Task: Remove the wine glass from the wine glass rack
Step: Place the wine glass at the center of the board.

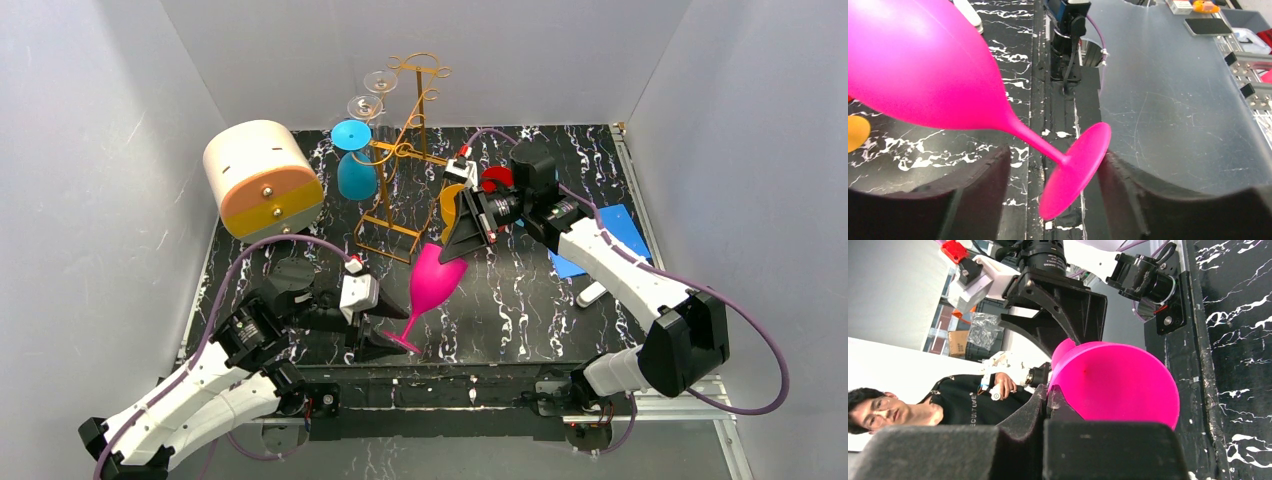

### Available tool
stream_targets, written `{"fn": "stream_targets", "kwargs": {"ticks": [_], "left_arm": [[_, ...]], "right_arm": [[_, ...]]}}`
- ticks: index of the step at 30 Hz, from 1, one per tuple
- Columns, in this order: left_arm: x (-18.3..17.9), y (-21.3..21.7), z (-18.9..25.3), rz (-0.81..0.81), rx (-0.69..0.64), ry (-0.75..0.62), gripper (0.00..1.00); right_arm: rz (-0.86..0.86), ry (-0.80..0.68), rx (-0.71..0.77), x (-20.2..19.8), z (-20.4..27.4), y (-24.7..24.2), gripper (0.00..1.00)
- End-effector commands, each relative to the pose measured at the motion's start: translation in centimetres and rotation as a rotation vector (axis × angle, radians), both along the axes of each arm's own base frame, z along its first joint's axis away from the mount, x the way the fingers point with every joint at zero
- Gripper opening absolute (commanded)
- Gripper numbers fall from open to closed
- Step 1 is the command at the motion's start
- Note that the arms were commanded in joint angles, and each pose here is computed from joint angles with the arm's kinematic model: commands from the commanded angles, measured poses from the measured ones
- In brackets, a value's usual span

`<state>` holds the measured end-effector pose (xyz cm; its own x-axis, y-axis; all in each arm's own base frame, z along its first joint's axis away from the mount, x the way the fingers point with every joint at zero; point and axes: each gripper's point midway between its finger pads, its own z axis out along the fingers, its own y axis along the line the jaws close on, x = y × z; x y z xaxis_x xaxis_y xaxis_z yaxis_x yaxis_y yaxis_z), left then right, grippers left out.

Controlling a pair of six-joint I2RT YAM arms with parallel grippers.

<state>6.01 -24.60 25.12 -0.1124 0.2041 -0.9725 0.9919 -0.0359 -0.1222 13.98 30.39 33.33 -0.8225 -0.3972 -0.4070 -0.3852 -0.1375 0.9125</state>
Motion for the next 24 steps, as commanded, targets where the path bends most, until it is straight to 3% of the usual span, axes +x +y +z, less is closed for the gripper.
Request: {"fn": "stream_targets", "kwargs": {"ticks": [1, 6, 14, 19, 24], "left_arm": [[0.8, 0.1, 2.0, 0.05, -0.029, -0.023, 0.67], [0.9, 0.2, 2.2, 0.057, -0.034, -0.042, 0.77], [1.4, 0.1, 2.0, 0.08, -0.024, -0.041, 0.78], [3.5, 0.5, 1.3, 0.207, 0.003, -0.052, 0.81], [6.0, 1.1, 1.0, 0.367, 0.021, -0.032, 0.95]], "right_arm": [[-0.035, -0.071, 0.018, -0.1, -0.1, 0.2, 0.01], [-0.076, -0.063, -0.018, 0.3, -0.7, 0.4, 0.01], [-0.184, -0.053, -0.096, 1.9, -2.2, 1.0, 0.01], [-0.309, -0.083, -0.196, 3.5, -4.1, 1.0, 0.01], [-0.421, -0.138, -0.289, 5.0, -5.7, 0.5, 0.01]]}}
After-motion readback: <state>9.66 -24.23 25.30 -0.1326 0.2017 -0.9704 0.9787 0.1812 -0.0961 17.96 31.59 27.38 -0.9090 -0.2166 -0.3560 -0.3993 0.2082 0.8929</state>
